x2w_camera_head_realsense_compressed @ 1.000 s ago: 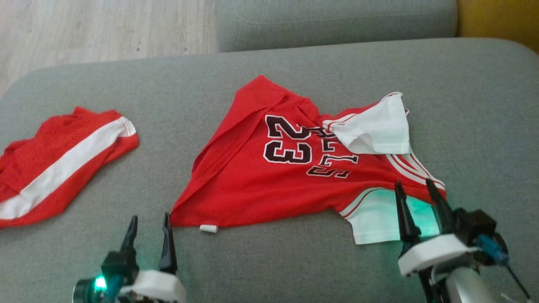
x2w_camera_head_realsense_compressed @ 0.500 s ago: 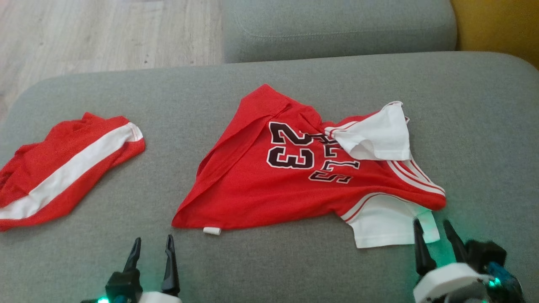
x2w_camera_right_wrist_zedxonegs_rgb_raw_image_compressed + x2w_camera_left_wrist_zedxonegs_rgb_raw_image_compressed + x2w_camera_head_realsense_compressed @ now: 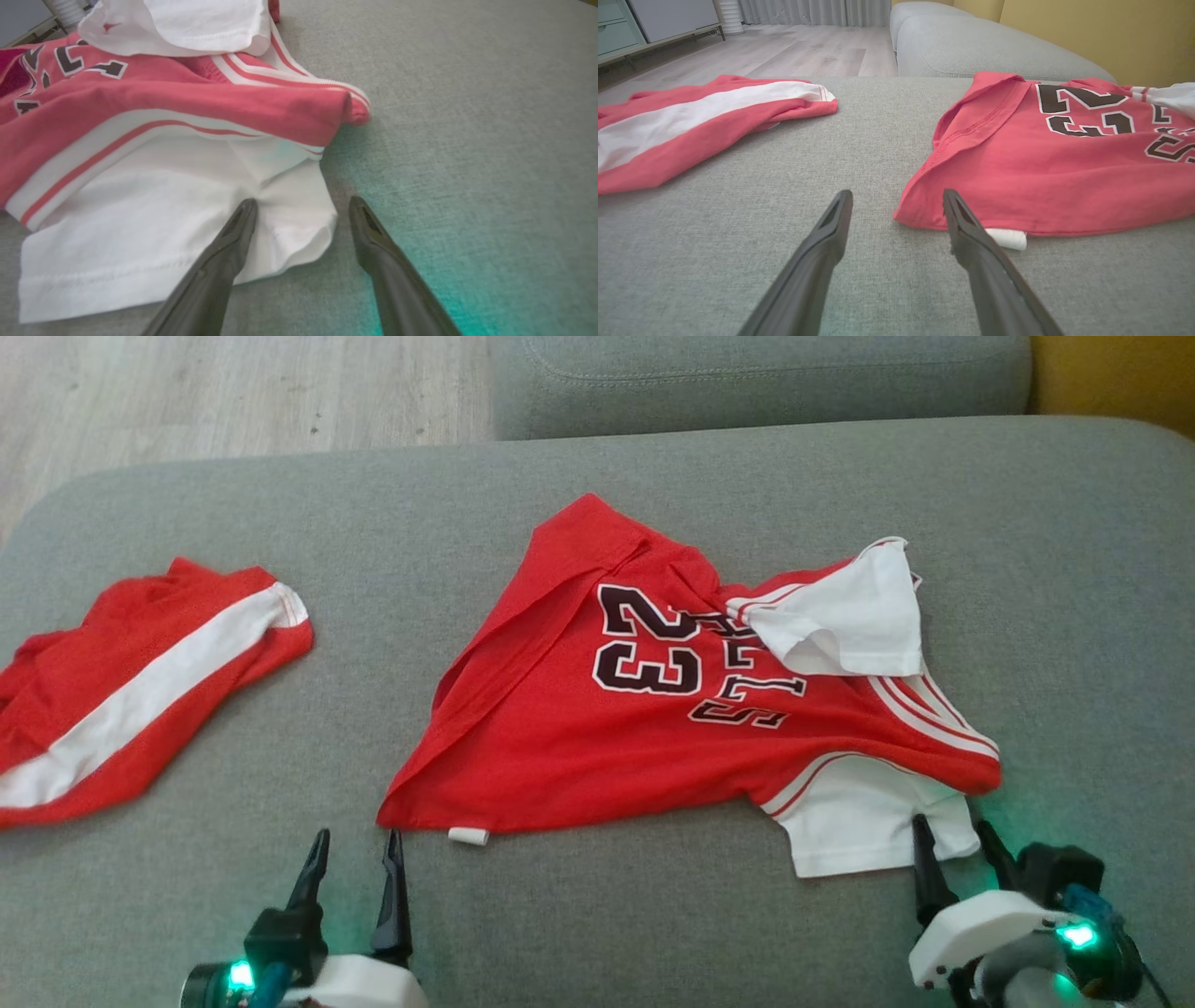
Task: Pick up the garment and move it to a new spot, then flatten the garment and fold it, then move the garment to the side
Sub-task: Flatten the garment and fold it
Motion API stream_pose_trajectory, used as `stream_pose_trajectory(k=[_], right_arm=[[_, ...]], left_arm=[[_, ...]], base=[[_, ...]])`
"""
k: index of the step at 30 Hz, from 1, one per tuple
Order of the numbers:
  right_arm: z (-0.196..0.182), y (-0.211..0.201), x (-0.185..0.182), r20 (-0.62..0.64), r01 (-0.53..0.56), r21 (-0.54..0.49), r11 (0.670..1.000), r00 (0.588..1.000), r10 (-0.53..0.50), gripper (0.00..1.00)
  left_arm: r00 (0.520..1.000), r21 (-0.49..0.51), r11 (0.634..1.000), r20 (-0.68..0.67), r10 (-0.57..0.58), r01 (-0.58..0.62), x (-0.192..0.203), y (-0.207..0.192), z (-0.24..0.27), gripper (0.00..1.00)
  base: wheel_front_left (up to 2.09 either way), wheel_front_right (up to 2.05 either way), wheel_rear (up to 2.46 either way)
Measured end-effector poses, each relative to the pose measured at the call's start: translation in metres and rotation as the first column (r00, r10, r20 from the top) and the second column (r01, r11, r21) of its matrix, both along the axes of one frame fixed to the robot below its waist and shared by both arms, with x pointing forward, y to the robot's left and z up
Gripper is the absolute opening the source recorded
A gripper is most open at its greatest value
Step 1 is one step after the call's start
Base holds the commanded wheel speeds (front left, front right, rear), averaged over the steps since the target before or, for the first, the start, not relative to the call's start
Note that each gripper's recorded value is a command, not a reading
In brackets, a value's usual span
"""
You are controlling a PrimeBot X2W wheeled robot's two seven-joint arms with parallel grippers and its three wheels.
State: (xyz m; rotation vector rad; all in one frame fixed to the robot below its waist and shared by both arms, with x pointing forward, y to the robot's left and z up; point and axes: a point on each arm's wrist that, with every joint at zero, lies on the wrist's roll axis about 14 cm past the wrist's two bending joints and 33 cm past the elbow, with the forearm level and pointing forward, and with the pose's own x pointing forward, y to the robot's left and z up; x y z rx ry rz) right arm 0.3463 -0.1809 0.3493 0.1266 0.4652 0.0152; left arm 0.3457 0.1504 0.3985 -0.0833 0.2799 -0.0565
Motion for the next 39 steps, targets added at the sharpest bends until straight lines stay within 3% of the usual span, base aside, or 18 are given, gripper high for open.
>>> stream_pose_trajectory(k=[3,4,5,12,24,39], right_arm=[[-0.003,0.006,0.001,-0.013,-0.007,0.021,1.0,1.0,0.007,1.0],[-0.004,0.007,0.002,-0.013,-0.008,0.025,1.0,1.0,0.008,0.66],[-0.005,0.007,0.002,-0.017,-0.005,0.031,1.0,1.0,0.006,0.0],[0.0,0.003,0.006,-0.001,0.03,0.056,0.998,1.0,-0.03,0.0],[0.043,-0.035,0.001,0.164,0.164,0.102,0.981,0.97,-0.18,0.0],[0.063,-0.05,0.0,0.231,0.208,0.127,0.97,0.945,-0.233,0.0]], left_arm=[[1.0,0.0,1.0,-0.006,0.0,0.0,-0.001,0.0,-0.002,1.0],[1.0,0.0,1.0,-0.007,0.001,-0.001,-0.001,0.0,-0.002,1.0],[1.0,-0.003,1.0,-0.008,-0.003,0.003,-0.001,0.0,-0.002,1.0],[1.0,-0.011,1.0,-0.004,-0.003,0.002,-0.001,0.0,-0.001,1.0],[0.987,-0.156,0.98,-0.08,-0.137,0.123,-0.007,-0.044,-0.021,1.0],[0.97,-0.219,0.96,-0.13,-0.208,0.176,0.006,-0.072,-0.035,1.0]], base=[[0.0,0.0,0.0],[0.0,0.0,0.0],[0.0,0.0,0.0],[0.0,0.0,0.0],[0.0,0.0,0.0],[0.0,0.0,0.0]])
